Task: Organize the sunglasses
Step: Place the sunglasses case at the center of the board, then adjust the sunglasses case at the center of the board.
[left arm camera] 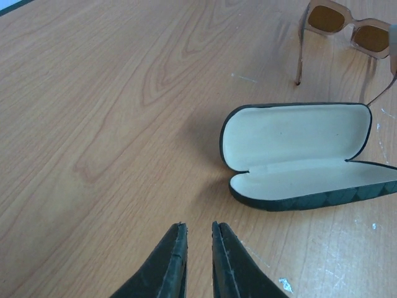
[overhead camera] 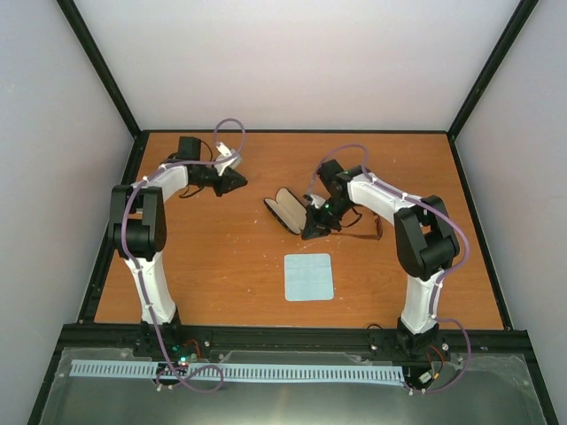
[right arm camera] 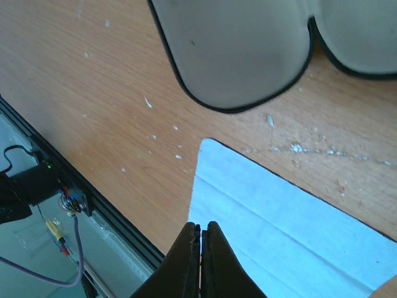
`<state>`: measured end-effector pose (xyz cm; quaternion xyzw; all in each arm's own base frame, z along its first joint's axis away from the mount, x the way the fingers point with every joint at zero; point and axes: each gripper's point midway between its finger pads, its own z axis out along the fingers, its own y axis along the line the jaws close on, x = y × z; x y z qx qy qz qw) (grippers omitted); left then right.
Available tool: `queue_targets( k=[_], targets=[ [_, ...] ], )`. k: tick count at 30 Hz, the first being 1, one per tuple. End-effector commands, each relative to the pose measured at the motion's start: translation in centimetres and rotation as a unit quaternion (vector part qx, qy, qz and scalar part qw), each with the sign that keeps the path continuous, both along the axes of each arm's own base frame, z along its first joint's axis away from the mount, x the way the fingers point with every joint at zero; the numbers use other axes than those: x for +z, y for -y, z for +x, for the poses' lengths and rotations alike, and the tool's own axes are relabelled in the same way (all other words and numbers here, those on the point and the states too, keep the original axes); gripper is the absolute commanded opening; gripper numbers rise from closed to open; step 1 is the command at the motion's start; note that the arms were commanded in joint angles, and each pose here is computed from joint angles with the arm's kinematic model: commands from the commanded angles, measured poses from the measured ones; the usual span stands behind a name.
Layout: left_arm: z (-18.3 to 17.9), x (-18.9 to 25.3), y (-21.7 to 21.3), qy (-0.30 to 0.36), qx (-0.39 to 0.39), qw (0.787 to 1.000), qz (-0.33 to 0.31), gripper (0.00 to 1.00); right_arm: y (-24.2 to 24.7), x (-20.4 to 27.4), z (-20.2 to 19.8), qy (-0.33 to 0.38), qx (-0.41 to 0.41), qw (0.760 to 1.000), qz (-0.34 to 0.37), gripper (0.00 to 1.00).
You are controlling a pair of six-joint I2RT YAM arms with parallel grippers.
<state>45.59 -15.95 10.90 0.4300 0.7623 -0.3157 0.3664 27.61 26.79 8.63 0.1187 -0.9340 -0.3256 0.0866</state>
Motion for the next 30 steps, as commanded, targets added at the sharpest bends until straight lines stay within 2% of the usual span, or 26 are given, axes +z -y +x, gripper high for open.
queue_targets(
  k=[1,13,30],
  targets=[
    [0.0,1.0,0.8,-0.001,-0.009,1.0,-0.004,0.15,-2.2,1.1,1.9,0.034,-0.001,0.999,0.025,0.03],
    [-1.6,0.1,0.8,-0.009,-0.015,1.0,0.007,0.15,-2.5,-1.6,1.0,0.014,0.041,0.999,-0.031,0.03],
    [-3.0,-0.1,0.6,-0.011,-0.012,1.0,0.01,0.16,-5.6,-3.6,3.3,0.004,0.072,0.997,-0.012,0.03]
  ],
)
